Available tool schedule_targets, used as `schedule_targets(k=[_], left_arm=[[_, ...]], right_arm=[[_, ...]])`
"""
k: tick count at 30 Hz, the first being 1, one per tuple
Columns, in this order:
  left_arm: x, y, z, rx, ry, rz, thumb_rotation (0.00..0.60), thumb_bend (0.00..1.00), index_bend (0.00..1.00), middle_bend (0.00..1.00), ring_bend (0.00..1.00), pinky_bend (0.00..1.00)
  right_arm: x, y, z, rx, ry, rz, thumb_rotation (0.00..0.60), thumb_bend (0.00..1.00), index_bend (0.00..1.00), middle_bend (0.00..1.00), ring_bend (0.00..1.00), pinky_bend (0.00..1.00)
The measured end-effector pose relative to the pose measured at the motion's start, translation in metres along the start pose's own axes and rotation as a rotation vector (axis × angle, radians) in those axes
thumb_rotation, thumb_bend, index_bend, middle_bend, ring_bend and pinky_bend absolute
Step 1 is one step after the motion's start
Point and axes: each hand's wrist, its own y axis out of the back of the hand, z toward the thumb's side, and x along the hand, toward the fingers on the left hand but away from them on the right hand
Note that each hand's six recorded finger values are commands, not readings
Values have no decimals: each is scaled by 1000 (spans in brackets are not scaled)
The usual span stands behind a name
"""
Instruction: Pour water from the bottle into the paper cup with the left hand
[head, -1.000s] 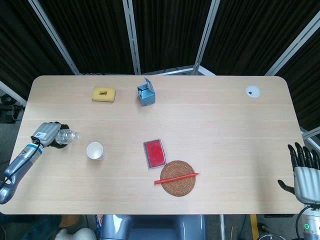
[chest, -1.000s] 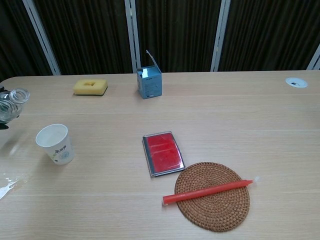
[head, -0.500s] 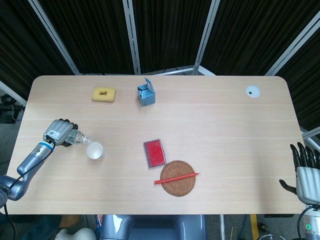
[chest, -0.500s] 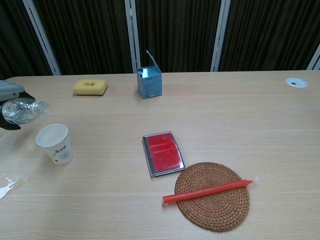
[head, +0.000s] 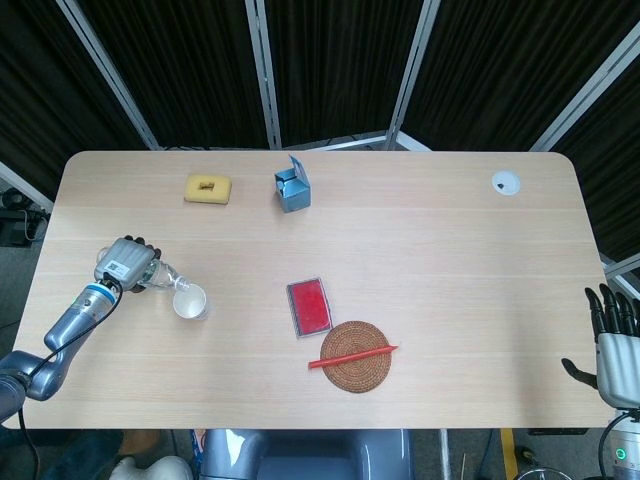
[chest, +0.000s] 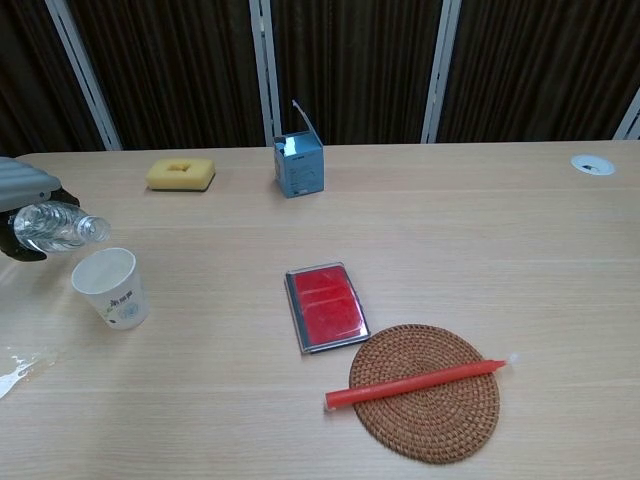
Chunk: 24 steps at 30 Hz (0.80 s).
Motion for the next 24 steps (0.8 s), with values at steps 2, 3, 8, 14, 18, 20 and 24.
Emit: schedule_targets(k=[2,3,8,14,18,20,24], left_arm=[[0,-1,1,24,-1,0,600,569,617,466,302,338],[0,-1,1,35,-1,1,600,569,617,466,302,338],[-1,-2,-1,83,3,7,600,570,617,466,301,338],[-4,-3,-4,124,3,11,600,572,617,466,302,338],[-4,-4,-4,126,5,11,600,575,617,466,302,338],[-4,-4,-3,130,4,11,600,576,617,466,302,338],[-4,-5,-2,133,2,11,600,574,617,466,302,338]], right_arm=[[0,0,0,0,-1,-1,600,0,0,0,0,0],[0,0,0,0,-1,-1,600,0,0,0,0,0],[0,1,0,0,-1,-1,600,0,0,0,0,0],[0,0,0,0,1,1,600,0,0,0,0,0],[0,0,0,-1,0,0,600,0,0,0,0,0],[0,0,0,0,1,0,600,0,0,0,0,0],[0,1,0,1,0,-3,600,0,0,0,0,0]])
